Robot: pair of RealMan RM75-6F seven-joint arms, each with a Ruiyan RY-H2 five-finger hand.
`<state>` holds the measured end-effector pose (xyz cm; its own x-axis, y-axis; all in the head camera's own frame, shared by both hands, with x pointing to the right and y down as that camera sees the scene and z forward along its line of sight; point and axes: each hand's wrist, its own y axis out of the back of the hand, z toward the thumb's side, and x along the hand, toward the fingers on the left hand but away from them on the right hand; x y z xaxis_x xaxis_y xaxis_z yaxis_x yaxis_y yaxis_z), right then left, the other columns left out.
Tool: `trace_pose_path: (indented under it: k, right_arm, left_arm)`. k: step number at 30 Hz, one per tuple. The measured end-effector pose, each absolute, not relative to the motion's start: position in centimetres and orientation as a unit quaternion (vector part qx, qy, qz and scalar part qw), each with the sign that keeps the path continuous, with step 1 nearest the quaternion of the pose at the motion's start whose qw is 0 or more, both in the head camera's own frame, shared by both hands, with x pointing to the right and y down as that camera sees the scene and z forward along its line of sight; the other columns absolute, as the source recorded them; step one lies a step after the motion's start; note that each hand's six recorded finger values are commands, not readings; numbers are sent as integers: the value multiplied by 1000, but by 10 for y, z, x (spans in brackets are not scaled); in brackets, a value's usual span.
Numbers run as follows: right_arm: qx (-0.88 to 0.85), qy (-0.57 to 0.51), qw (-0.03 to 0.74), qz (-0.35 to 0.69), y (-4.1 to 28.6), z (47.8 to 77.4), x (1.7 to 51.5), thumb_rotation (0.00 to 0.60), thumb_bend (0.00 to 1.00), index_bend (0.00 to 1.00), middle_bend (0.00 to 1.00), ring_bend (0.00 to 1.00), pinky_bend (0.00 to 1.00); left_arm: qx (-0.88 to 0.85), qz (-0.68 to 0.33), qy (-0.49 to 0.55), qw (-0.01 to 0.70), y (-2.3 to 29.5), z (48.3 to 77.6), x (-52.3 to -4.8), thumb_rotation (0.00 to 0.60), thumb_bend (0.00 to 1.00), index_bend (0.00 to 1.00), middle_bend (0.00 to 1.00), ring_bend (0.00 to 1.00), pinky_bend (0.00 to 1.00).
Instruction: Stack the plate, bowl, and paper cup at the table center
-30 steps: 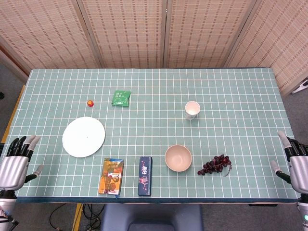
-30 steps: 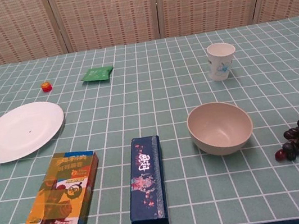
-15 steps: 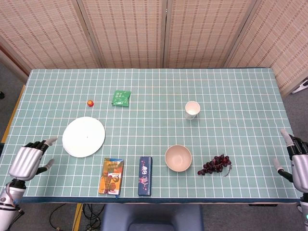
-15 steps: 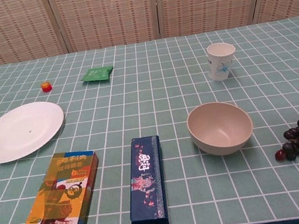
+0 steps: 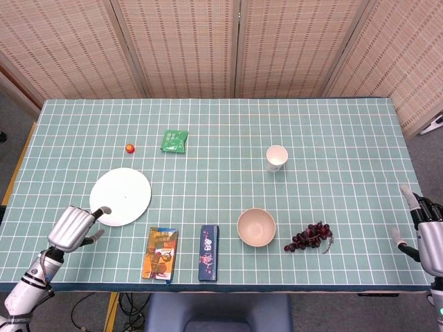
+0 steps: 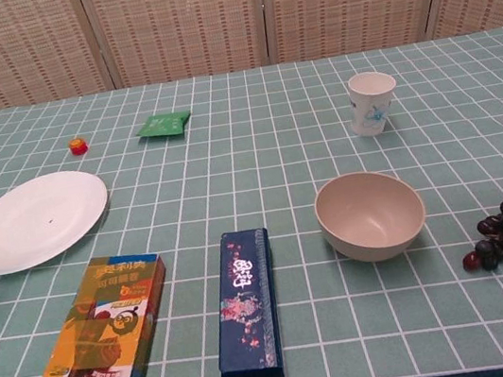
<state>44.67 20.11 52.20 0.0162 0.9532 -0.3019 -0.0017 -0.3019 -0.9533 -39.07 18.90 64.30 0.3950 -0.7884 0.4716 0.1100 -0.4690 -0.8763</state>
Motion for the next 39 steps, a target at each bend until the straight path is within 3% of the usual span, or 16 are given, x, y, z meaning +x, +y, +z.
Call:
trace_pose_path:
  k: [17, 39]
  right_arm:
    - [-576, -415, 412, 571, 205, 526, 451, 600, 277, 65, 178, 205, 252]
    - [-571, -418, 405, 578, 209, 526, 457, 600, 277, 65, 179, 213, 252]
  left_arm:
    - [-705, -505, 212, 449, 196, 699, -371, 600, 267, 416, 1000, 1000, 1000]
    - [-689, -544, 215, 428, 190, 728, -380, 600, 268, 414, 1000, 1000, 1000]
